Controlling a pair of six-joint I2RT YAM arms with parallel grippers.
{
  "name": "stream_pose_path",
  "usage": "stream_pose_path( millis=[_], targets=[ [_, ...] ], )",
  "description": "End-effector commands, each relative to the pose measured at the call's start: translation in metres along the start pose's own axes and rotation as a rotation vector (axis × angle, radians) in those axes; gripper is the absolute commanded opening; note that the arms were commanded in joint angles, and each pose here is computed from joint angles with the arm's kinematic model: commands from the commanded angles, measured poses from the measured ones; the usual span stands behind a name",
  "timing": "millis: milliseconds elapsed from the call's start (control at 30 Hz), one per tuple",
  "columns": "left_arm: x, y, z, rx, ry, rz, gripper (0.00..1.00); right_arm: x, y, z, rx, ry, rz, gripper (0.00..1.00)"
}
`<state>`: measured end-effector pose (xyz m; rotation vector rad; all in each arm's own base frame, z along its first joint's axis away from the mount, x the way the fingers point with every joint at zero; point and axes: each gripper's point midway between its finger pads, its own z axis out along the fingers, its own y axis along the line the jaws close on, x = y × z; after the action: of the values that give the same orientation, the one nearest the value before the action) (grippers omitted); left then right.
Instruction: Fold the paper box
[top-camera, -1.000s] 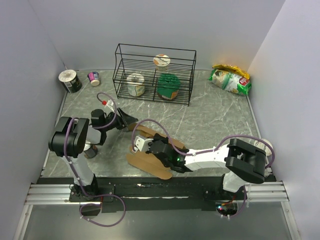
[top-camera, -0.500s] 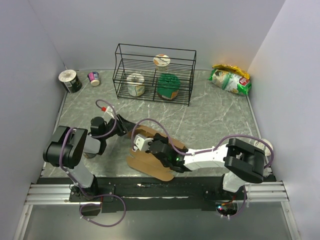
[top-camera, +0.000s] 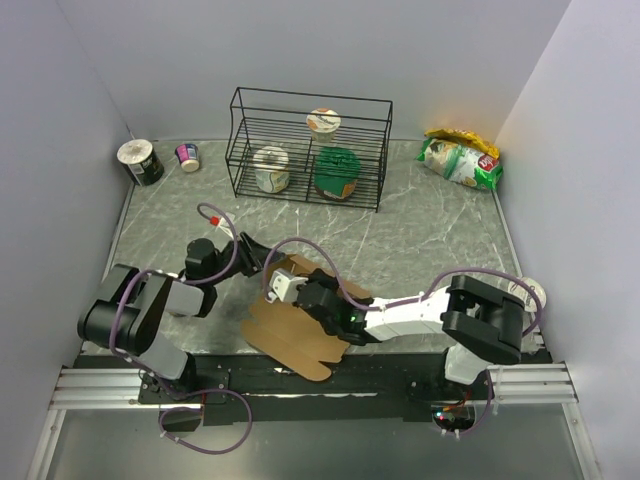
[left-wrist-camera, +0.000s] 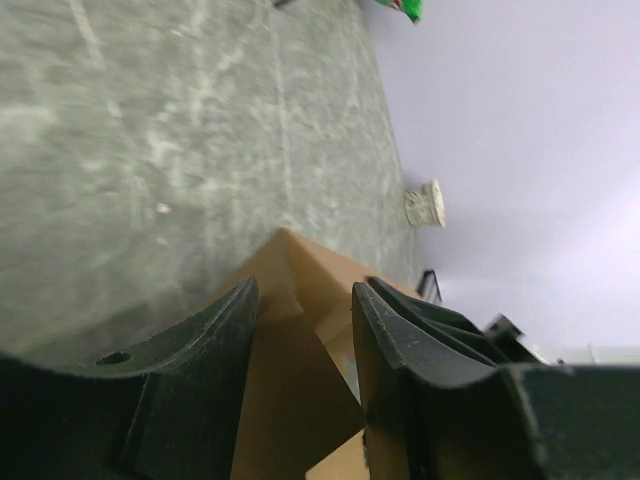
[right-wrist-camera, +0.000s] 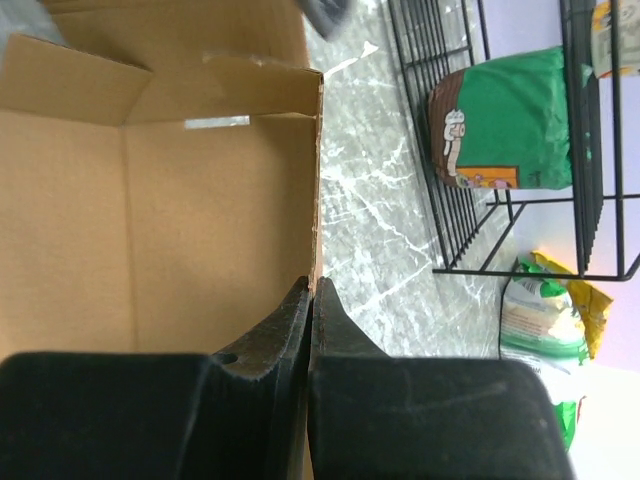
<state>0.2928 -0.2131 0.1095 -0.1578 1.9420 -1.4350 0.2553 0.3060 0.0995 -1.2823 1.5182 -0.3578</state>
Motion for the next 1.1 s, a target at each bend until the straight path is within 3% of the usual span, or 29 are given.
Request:
stream_pose_path(
  millis=[0,467,800,1067],
  targets=[
    [0.008,-0.032,0.002,0.09,0.037,0.044,0.48,0.002,0.02,0.005,-0.04,0.001,0.027,0.0],
    [0.025,-0.016,-0.003,0.0,0.062,0.105,0.47,-0.008,-0.019,0.008,0.15,-0.025,0.052,0.0],
    [0.008,-0.004,0.016,-0.027,0.038,0.168,0.45,-0.02,-0.059,0.008,0.287,-0.093,-0.066,0.0],
    [0.016,0.007,0.021,0.0,0.048,0.15,0.44,-0.015,-0.048,0.012,0.262,-0.085,-0.091,0.0]
  ],
)
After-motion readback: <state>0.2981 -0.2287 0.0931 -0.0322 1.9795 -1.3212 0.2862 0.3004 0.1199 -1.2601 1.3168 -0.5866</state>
